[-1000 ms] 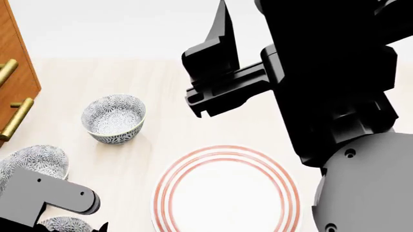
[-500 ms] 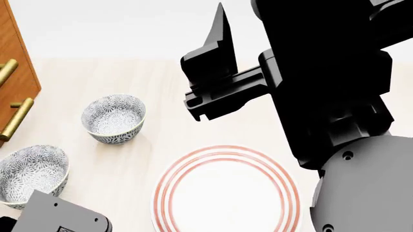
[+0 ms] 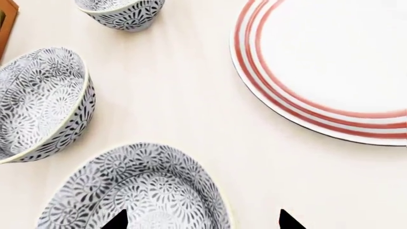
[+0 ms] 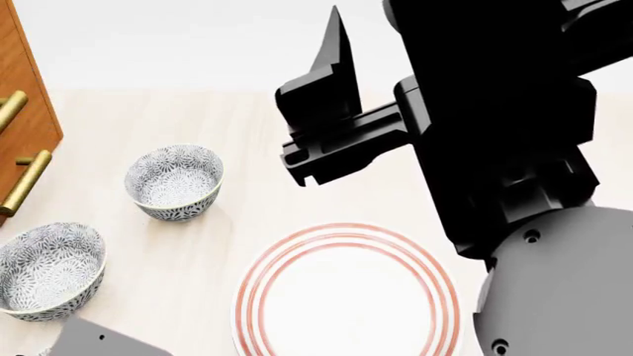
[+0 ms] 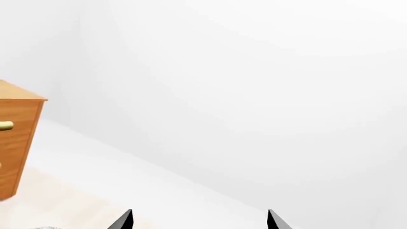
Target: Put the bowl at the front on the plate.
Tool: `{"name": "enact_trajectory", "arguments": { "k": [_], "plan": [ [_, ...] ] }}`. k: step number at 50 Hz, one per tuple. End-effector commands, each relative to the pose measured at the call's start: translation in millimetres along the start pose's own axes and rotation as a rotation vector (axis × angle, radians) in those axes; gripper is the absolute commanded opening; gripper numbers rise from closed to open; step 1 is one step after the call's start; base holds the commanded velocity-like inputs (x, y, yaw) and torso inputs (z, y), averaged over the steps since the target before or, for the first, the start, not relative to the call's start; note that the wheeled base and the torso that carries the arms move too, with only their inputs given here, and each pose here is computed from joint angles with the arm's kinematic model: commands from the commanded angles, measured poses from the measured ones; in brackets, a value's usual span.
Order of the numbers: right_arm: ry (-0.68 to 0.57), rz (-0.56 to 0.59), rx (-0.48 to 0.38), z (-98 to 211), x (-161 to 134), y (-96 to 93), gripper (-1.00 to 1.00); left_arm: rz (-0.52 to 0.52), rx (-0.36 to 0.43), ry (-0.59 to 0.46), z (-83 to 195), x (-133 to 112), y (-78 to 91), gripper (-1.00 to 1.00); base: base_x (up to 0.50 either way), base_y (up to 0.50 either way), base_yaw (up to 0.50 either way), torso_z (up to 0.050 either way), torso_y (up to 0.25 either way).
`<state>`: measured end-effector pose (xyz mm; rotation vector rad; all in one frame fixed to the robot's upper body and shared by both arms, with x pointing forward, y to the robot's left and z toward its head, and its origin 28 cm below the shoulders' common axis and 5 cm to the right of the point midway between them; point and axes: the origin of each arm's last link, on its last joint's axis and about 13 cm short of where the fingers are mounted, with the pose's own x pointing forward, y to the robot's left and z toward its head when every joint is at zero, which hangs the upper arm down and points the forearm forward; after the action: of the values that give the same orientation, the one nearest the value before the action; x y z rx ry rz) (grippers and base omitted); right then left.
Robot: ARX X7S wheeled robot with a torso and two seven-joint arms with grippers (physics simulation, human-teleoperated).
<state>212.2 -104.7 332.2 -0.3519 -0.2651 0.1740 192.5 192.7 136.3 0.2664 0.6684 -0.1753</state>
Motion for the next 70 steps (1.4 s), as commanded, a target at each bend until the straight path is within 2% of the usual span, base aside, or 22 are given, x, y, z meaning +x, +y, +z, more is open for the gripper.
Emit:
{"name": "enact_trajectory", "arguments": {
  "k": [1, 36, 37, 38, 42, 49, 52, 54, 62, 70],
  "plan": [
    [-0.001, 0.007, -0.001, -0.2, 1.5, 0.3, 1.00, 0.007, 0.006, 0.026, -7.2, 4.8, -1.5, 1.00, 0.00, 0.00, 0.00, 0.000, 0.000],
    [-0.003, 0.031, -0.001, -2.4, 0.8, 2.6, 1.00, 0.029, 0.030, 0.079, -24.7, 12.8, -5.7, 1.00, 0.00, 0.00, 0.00, 0.000, 0.000],
    [-0.002, 0.032, -0.003, -2.5, 0.7, 2.6, 1.00, 0.074, 0.009, 0.072, -23.3, 15.3, -4.7, -1.00, 0.00, 0.00, 0.00, 0.000, 0.000],
    [-0.002, 0.032, -0.002, -2.5, 0.7, 2.6, 1.00, 0.046, -0.004, 0.076, -23.3, 15.7, -3.8, -1.00, 0.00, 0.00, 0.00, 0.000, 0.000],
    [-0.007, 0.037, -0.003, -2.4, 0.3, 2.8, 1.00, 0.049, -0.007, 0.110, -26.0, 18.8, -4.0, -1.00, 0.00, 0.00, 0.00, 0.000, 0.000],
    [-0.015, 0.059, -0.010, -0.9, 0.0, 5.6, 1.00, 0.034, 0.000, 0.105, -28.5, 18.2, -4.6, -1.00, 0.00, 0.00, 0.00, 0.000, 0.000],
    [-0.019, 0.063, -0.012, -1.1, -0.2, 5.7, 1.00, 0.033, -0.021, 0.099, -28.1, 18.3, -4.6, -1.00, 0.00, 0.00, 0.00, 0.000, 0.000],
    [-0.020, 0.063, -0.010, -2.2, -0.5, 5.7, 1.00, 0.050, -0.036, 0.068, -25.9, 16.7, -4.8, -1.00, 0.00, 0.00, 0.00, 0.000, 0.000],
    [-0.023, 0.067, -0.014, -1.4, 0.5, 5.4, 1.00, 0.115, 0.008, -0.058, -22.0, 14.6, -3.3, -1.00, 0.00, 0.00, 0.00, -0.002, 0.000],
    [-0.026, 0.071, -0.016, -0.5, 1.8, 5.0, 1.00, 0.154, 0.026, -0.105, -20.3, 15.8, -2.7, -1.00, 0.00, 0.00, 0.00, 0.000, 0.000]
  ]
}}
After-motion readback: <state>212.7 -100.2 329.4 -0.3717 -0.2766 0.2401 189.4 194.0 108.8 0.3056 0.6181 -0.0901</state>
